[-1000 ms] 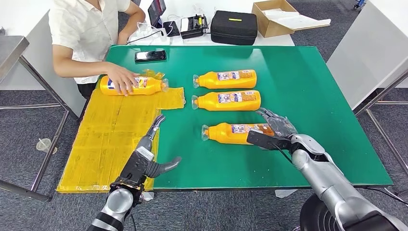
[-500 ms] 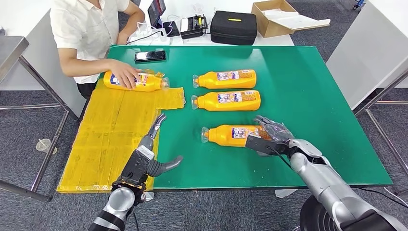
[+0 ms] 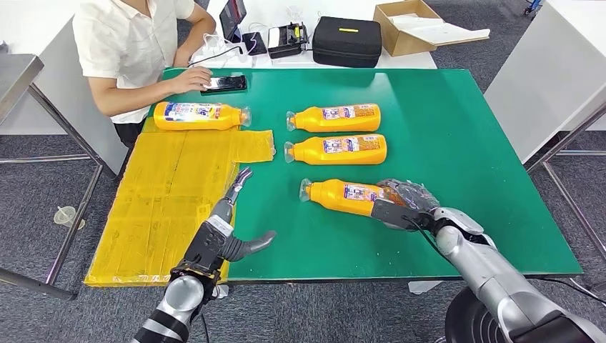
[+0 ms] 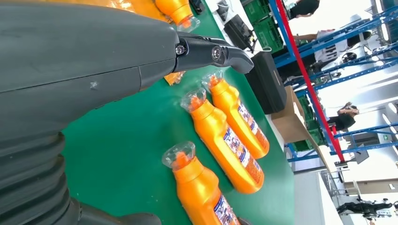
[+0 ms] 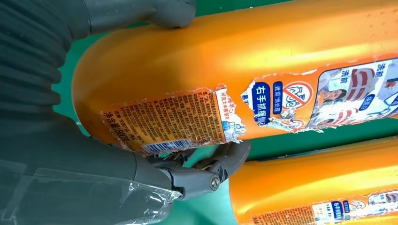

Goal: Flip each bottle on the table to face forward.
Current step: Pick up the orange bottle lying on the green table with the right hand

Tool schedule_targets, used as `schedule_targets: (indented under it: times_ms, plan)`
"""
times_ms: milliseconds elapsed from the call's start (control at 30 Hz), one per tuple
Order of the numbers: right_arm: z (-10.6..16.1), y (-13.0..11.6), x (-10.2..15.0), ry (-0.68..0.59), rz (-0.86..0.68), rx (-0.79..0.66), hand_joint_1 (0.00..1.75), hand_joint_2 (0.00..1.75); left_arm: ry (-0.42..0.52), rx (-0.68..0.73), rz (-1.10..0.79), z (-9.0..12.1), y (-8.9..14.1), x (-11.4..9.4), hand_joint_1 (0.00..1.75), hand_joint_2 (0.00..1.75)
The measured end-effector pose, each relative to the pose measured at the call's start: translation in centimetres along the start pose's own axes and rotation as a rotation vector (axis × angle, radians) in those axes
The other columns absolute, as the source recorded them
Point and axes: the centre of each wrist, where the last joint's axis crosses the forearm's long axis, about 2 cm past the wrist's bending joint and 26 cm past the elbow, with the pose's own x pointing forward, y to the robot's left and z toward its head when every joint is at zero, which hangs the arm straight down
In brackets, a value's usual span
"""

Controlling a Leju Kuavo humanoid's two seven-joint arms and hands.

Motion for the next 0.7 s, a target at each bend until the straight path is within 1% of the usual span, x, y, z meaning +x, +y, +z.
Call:
schedule_targets:
  times_ms: [267, 367, 433, 533, 600, 700]
  plan:
    - [0.1, 1.2, 0.2, -0.065, -0.068, -0.037, 1.75, 1.75, 0.003, 0.026, 0.116, -0.2, -0.2, 0.1, 0.00, 1.75]
    - [0.3, 2.1, 0.5, -0.108, -0.121, -0.068, 1.75, 1.75, 0.005, 0.056, 0.187, -0.2, -0.3, 0.1, 0.00, 1.75]
    - [0.3, 3.1, 1.3, -0.175, -0.185, -0.111, 1.75, 1.75, 0.009, 0.079, 0.263, -0.1, -0.3, 0.0, 0.00, 1.75]
    - [0.0, 4.6, 3.3, -0.294, -0.295, -0.195, 1.75, 1.75, 0.024, 0.091, 0.392, 0.3, -0.6, -0.1, 0.00, 1.75]
    - [-0.4, 5.0, 4.7, -0.350, -0.350, -0.244, 1.75, 1.75, 0.034, 0.085, 0.446, 0.5, -0.9, -0.2, 0.00, 1.75]
    - [-0.7, 4.9, 6.0, -0.392, -0.392, -0.292, 1.75, 1.75, 0.042, 0.084, 0.473, 0.7, -1.2, -0.2, 0.00, 1.75]
